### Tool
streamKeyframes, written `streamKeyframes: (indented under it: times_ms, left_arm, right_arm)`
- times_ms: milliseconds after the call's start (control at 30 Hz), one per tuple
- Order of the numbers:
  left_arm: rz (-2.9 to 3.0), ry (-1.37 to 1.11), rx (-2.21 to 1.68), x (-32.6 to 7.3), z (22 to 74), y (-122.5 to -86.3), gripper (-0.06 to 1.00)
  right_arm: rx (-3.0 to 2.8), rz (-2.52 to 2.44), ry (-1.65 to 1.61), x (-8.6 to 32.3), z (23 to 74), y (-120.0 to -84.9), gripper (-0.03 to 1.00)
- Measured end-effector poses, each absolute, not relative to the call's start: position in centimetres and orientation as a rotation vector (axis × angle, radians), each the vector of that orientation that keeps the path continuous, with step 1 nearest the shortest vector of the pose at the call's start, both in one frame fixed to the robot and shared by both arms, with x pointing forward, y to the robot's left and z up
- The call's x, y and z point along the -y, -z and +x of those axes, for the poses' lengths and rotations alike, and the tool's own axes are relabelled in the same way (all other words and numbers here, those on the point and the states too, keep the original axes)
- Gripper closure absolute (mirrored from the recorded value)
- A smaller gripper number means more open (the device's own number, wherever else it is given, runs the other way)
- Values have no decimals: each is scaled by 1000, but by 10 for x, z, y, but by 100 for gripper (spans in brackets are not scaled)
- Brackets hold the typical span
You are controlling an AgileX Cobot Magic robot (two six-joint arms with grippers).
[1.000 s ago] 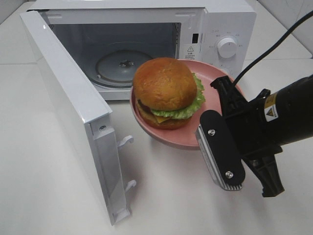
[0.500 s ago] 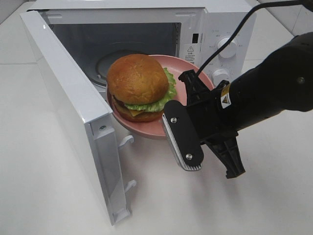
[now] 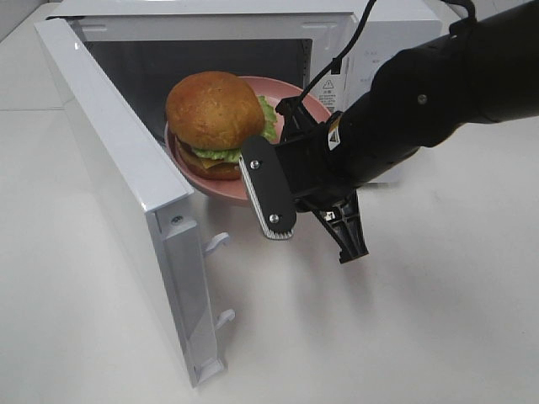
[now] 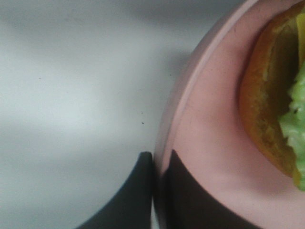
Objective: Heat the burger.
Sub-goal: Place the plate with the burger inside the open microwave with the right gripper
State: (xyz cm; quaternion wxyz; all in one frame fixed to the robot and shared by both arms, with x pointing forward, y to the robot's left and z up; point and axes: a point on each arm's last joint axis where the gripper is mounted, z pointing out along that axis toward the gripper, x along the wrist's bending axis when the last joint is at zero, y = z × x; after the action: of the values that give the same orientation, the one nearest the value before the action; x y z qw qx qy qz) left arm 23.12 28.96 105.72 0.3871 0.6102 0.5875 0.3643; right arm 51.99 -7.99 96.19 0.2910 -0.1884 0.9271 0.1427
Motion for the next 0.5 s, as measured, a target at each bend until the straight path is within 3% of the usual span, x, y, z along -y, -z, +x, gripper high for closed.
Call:
streamKeyframes:
  times_ms: [500]
  left_arm:
    - [1553,-927,-1495,-290,231,-1057,-5]
  right_arm:
    - [-2470,-448,-412,54,558,-956,94]
